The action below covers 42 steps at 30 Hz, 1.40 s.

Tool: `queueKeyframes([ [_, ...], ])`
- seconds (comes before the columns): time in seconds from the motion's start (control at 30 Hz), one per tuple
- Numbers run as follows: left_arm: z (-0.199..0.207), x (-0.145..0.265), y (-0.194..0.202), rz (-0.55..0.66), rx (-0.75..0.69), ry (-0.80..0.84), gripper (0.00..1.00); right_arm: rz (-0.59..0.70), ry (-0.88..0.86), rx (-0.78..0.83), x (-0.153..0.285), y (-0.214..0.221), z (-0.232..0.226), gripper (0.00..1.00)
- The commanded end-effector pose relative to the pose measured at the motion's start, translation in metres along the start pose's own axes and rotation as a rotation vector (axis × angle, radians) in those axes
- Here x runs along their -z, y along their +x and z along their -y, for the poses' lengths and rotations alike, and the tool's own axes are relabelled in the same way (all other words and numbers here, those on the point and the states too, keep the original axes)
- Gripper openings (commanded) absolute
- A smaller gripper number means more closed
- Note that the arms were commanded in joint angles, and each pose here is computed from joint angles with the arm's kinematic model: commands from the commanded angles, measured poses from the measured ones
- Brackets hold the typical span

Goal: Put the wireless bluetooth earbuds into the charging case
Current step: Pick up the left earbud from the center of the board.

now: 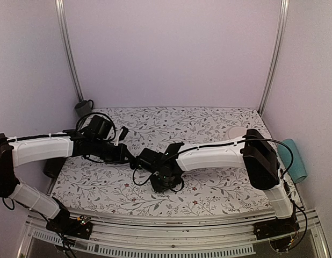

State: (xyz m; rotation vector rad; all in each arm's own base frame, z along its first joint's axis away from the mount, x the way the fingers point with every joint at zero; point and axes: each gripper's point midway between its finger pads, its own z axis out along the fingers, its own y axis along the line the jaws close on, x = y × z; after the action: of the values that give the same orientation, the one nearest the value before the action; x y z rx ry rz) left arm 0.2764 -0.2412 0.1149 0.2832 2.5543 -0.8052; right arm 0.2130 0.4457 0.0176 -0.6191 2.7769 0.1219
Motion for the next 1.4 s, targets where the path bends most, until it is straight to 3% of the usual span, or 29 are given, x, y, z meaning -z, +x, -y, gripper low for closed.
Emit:
queueKeyframes([
  [0.0,0.001,0.002,-0.007,0.024,0.007,0.013,0.0,-0.002,0.029,0.025,-0.006,0.003,0.001,0.21],
  [0.33,0.001,0.0,-0.007,0.016,0.01,0.017,0.0,-0.002,0.02,0.026,-0.004,0.005,0.001,0.2],
  [0.57,0.0,-0.003,-0.005,0.01,0.029,0.017,0.0,0.054,-0.079,-0.021,0.011,-0.007,0.003,0.12],
  [1.37,0.034,-0.056,0.006,-0.042,0.059,0.061,0.0,0.311,-0.678,-0.143,0.114,-0.075,-0.028,0.11],
])
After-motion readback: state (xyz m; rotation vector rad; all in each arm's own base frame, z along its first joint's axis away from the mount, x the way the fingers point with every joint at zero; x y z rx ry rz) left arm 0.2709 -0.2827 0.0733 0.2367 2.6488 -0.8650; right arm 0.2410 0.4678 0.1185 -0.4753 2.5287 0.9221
